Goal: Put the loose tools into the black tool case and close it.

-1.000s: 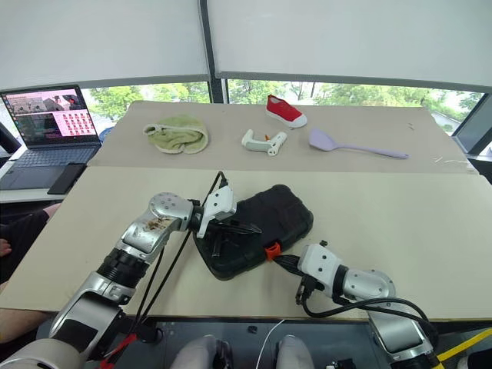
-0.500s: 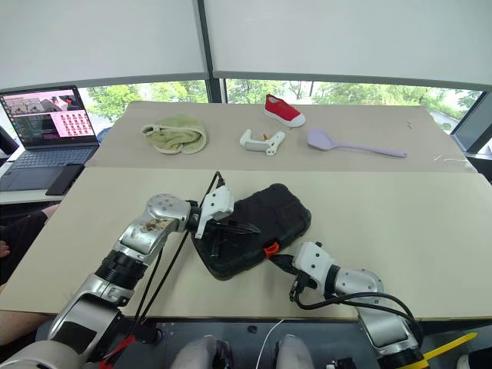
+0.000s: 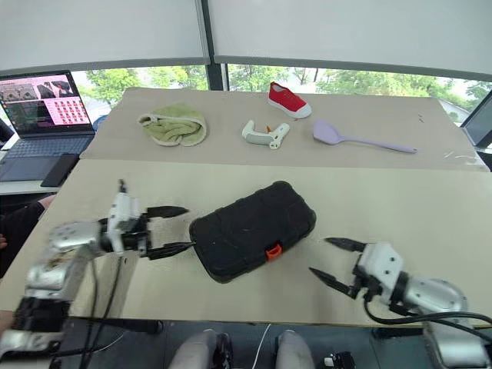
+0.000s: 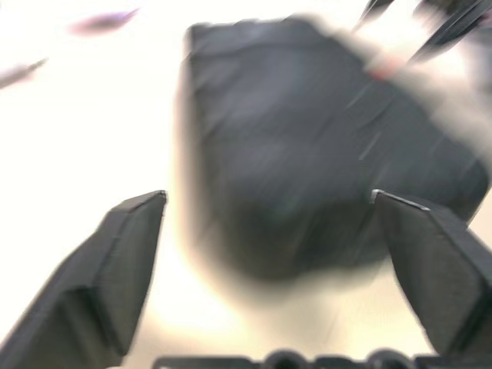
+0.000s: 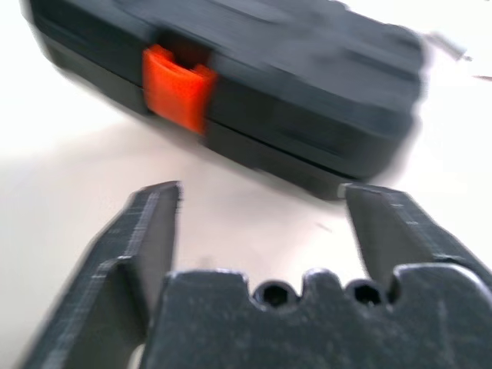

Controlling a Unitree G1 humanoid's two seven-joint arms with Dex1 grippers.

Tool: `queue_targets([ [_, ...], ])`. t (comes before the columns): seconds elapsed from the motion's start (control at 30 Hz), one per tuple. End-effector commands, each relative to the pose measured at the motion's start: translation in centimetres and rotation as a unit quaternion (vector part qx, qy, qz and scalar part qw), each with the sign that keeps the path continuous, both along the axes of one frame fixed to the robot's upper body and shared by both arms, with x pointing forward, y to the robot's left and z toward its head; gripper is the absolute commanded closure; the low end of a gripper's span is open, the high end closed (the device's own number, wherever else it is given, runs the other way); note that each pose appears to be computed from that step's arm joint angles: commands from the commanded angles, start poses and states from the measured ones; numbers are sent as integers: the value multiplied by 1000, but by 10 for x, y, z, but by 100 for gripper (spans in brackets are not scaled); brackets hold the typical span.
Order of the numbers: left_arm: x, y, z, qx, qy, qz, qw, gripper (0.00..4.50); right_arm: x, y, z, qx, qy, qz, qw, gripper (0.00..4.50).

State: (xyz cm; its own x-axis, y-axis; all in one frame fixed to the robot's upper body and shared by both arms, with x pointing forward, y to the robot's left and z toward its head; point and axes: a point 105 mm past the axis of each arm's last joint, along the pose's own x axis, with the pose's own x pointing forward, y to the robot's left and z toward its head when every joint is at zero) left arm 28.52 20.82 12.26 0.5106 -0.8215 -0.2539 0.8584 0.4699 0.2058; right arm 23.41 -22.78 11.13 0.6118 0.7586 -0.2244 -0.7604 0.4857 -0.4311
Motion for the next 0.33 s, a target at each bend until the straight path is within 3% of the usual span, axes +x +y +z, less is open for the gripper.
queue_targets([
  [0.03, -4, 37, -5, 4, 11, 101, 995, 0, 4, -34, 14, -8, -12, -14, 1000, 31],
  [0.13, -15, 51, -19, 72, -14, 97, 993, 0, 10, -50, 15, 4, -1, -24, 1000, 14],
  [0.33, -23, 49, -22, 66, -21, 78, 995, 0, 11, -54, 8, -9, -9, -16, 1000, 14],
])
